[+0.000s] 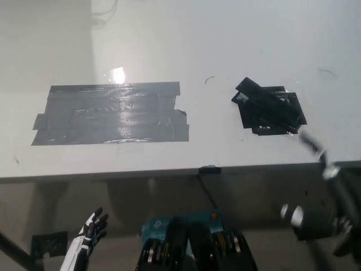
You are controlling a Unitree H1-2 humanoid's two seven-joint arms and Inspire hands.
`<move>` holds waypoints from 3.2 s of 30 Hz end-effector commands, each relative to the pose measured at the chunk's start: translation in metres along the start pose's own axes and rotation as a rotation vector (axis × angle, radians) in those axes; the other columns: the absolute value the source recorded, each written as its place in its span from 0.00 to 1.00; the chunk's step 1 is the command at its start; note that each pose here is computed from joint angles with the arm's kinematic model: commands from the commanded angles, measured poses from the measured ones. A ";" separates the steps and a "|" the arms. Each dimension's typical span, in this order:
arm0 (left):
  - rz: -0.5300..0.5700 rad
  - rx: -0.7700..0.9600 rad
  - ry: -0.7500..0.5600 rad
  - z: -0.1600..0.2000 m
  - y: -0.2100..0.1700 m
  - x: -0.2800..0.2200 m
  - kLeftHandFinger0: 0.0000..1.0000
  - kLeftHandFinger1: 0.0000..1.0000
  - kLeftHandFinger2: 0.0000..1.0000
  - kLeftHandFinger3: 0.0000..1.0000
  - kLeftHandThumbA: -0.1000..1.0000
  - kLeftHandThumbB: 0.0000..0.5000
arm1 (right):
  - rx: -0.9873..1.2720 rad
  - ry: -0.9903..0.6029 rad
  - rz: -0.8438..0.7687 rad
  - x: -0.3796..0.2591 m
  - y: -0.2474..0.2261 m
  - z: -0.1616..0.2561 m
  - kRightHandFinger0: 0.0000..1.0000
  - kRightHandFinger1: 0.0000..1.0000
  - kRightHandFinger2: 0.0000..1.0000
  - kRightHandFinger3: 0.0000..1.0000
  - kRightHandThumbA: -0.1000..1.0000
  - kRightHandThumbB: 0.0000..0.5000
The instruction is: A stapler is kept on the black spot marked on the desk infront of the robot. The robot picks up the stapler using its right hand and passes it to a person
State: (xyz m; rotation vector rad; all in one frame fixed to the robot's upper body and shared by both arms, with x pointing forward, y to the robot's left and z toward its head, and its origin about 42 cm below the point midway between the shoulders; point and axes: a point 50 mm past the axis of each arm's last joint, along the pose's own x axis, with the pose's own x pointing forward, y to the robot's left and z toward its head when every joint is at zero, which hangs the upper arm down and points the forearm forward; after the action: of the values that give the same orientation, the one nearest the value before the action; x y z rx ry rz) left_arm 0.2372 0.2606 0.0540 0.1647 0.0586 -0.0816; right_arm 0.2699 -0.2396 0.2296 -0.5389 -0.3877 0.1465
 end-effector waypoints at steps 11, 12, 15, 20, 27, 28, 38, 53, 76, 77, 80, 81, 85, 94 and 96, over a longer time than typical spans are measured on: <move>-0.027 0.010 -0.054 0.009 0.001 0.008 1.00 1.00 1.00 1.00 1.00 1.00 | -0.061 0.151 -0.026 0.186 -0.067 -0.002 1.00 1.00 1.00 1.00 0.99 0.53; -0.028 0.008 -0.059 0.009 0.001 0.009 1.00 1.00 1.00 1.00 1.00 1.00 | -0.080 0.184 -0.026 0.203 -0.065 -0.004 1.00 1.00 1.00 1.00 1.00 0.58; -0.031 0.008 -0.065 0.010 0.001 0.009 1.00 1.00 1.00 1.00 1.00 0.99 | -0.095 0.222 -0.018 0.226 -0.062 -0.008 1.00 1.00 1.00 1.00 0.97 0.61; -0.031 0.006 -0.071 0.011 0.002 0.011 0.97 1.00 1.00 1.00 1.00 1.00 | -0.138 0.305 0.012 0.260 -0.050 -0.018 1.00 1.00 1.00 1.00 0.97 0.63; -0.034 0.006 -0.069 0.011 0.001 0.011 0.98 1.00 1.00 1.00 1.00 0.99 | -0.165 0.360 0.043 0.285 -0.040 -0.030 1.00 1.00 1.00 1.00 0.98 0.63; -0.037 0.006 -0.072 0.012 0.001 0.012 0.99 1.00 1.00 1.00 1.00 0.99 | -0.173 0.366 0.050 0.287 -0.037 -0.030 1.00 1.00 1.00 1.00 1.00 0.67; -0.039 0.010 -0.073 0.014 0.001 0.013 0.93 1.00 1.00 1.00 1.00 1.00 | -0.228 0.409 0.082 0.293 -0.025 -0.037 1.00 1.00 1.00 1.00 1.00 0.64; -0.043 -0.001 -0.068 0.015 0.001 0.016 0.93 1.00 1.00 1.00 1.00 0.97 | -0.261 0.421 0.116 0.296 -0.018 -0.042 1.00 1.00 1.00 1.00 1.00 0.66; -0.049 0.023 -0.075 0.019 0.004 0.021 0.82 1.00 1.00 1.00 1.00 0.96 | -0.248 0.447 0.154 0.291 -0.002 -0.053 1.00 1.00 1.00 1.00 1.00 0.66; -0.050 0.025 -0.076 0.019 0.004 0.022 0.81 1.00 1.00 1.00 1.00 0.95 | -0.249 0.450 0.156 0.291 -0.001 -0.054 1.00 1.00 1.00 1.00 1.00 0.65; -0.050 0.023 -0.075 0.020 0.004 0.022 0.81 1.00 1.00 1.00 1.00 0.97 | -0.255 0.467 0.172 0.290 0.001 -0.057 1.00 1.00 1.00 1.00 1.00 0.63; -0.049 0.023 -0.074 0.020 0.004 0.023 0.81 1.00 1.00 1.00 1.00 0.97 | -0.257 0.473 0.179 0.289 0.002 -0.058 1.00 1.00 1.00 1.00 1.00 0.62; -0.049 0.018 -0.074 0.020 0.005 0.023 0.79 1.00 1.00 1.00 1.00 0.96 | -0.237 0.496 0.201 0.288 0.005 -0.062 1.00 1.00 1.00 1.00 1.00 0.65; -0.049 0.018 -0.075 0.022 0.005 0.024 0.73 0.98 1.00 1.00 1.00 0.93 | -0.220 0.488 0.242 0.289 0.007 -0.069 0.42 0.48 0.52 0.56 1.00 0.40; -0.052 0.019 -0.073 0.023 0.005 0.025 0.72 0.97 1.00 1.00 1.00 0.93 | -0.219 0.481 0.245 0.288 0.007 -0.068 0.22 0.16 0.17 0.23 0.99 0.29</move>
State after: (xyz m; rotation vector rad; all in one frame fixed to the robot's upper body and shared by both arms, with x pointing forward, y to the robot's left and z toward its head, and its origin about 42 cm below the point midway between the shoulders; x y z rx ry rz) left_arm 0.2599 0.2555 0.0637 0.1658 0.0258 -0.1292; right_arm 0.5493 -0.2088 0.2287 -0.8220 0.2421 0.1685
